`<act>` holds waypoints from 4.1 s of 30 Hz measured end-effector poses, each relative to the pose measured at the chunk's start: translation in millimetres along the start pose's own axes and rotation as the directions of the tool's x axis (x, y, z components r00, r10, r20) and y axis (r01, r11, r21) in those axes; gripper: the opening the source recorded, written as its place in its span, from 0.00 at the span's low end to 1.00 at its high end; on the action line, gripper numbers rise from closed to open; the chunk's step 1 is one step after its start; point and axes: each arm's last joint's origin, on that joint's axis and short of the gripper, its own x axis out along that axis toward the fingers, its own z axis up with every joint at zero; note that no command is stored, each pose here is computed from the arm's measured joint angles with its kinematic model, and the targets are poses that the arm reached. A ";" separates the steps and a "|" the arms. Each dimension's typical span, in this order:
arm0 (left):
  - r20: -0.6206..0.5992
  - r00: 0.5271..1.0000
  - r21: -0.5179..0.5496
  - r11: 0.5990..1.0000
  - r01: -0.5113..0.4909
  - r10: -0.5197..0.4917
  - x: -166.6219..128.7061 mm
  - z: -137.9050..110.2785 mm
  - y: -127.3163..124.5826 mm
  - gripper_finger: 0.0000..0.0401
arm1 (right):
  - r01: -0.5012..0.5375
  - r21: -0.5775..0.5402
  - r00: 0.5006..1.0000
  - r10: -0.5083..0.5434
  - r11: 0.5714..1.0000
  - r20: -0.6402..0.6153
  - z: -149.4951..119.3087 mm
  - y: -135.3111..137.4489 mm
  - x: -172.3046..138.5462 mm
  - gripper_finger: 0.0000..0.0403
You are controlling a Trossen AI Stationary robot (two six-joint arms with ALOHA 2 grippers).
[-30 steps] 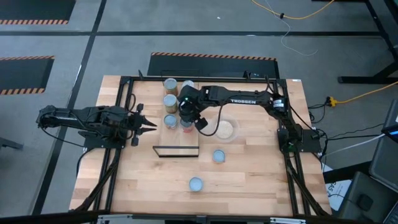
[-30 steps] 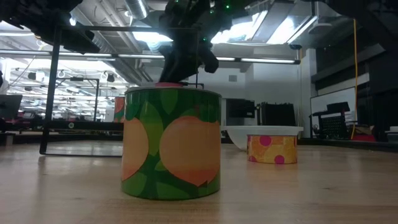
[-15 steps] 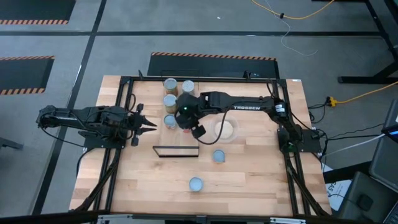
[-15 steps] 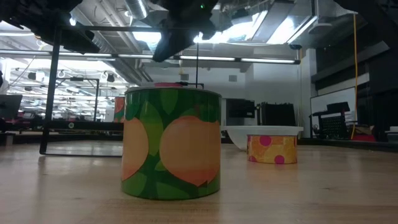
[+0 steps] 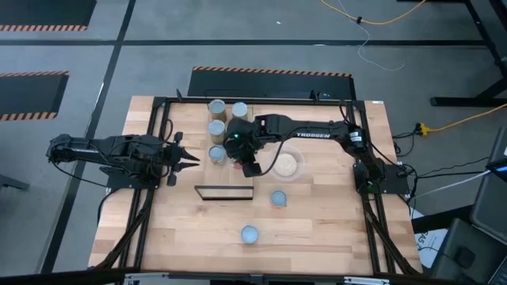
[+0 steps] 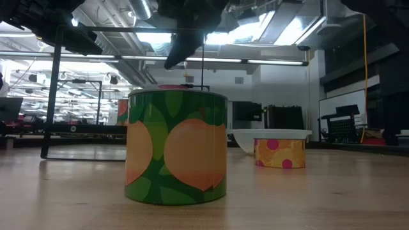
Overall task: Pick and place cans onto a shelf
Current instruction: Put the small canned mixed fruit can on the shelf
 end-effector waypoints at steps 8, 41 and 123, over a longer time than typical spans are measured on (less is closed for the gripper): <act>-0.001 1.000 0.000 1.000 0.000 0.000 0.0 -0.1 0.0 0.14 | -0.041 0.008 0.999 0.041 0.999 -0.026 -4.5 -1.6 17.9 0.28; -0.002 1.000 0.000 1.000 0.004 -0.004 0.0 -0.2 -0.1 0.14 | 0.051 0.002 0.993 -0.050 0.999 -0.109 -11.5 -6.3 32.9 0.04; -0.002 1.000 0.000 1.000 0.004 -0.004 0.0 -0.3 -0.1 0.14 | -0.160 -0.205 0.984 0.139 0.966 -0.114 -23.3 -28.0 29.4 0.03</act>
